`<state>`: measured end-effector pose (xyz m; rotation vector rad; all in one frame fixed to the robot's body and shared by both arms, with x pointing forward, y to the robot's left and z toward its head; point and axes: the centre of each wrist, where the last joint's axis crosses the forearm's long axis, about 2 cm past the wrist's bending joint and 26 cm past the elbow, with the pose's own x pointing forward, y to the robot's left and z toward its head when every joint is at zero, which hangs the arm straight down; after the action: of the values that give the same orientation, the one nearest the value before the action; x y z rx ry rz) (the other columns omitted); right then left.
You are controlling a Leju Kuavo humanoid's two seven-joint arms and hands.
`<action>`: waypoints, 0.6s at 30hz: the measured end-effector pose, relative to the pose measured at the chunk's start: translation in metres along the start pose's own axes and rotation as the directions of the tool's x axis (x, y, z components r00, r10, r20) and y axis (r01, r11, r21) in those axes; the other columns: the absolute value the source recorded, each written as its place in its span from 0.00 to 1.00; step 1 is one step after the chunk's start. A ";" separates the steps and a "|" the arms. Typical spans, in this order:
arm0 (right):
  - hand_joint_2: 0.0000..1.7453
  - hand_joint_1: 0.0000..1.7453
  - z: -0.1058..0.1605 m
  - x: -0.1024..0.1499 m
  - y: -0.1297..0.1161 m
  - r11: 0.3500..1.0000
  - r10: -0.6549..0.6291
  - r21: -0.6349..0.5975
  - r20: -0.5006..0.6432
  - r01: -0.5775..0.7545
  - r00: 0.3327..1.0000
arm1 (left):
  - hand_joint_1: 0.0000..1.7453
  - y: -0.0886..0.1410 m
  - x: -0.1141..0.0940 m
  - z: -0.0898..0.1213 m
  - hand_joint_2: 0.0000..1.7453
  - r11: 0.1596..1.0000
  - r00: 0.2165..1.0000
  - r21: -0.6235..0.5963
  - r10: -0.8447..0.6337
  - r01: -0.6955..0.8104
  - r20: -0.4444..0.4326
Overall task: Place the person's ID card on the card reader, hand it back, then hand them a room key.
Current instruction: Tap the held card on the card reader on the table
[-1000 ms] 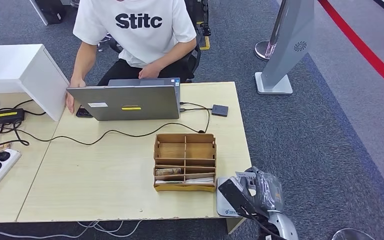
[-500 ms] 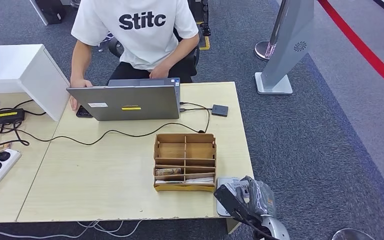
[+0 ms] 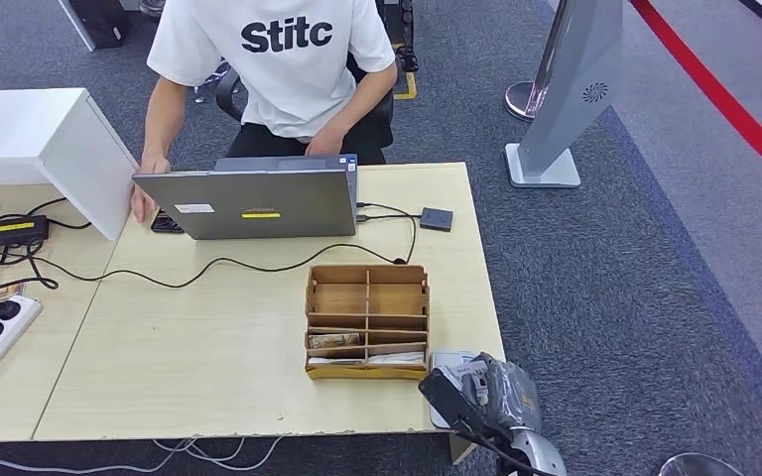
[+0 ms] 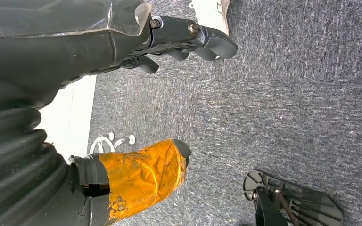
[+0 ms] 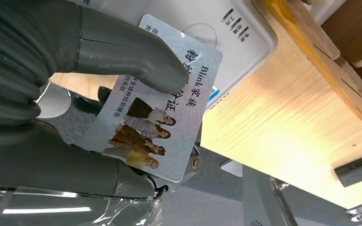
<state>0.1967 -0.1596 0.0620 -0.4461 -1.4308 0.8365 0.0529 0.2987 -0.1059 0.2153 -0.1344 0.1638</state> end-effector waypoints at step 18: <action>1.00 1.00 -0.032 0.090 -0.088 0.975 -0.008 -0.208 0.340 0.083 0.941 | 0.00 0.003 0.001 -0.001 1.00 1.000 1.000 0.012 -0.023 0.023 -0.005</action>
<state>0.2424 -0.1447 0.1829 -0.4485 -1.8573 0.7431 0.0532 0.3022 -0.1058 0.2284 -0.1263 0.1421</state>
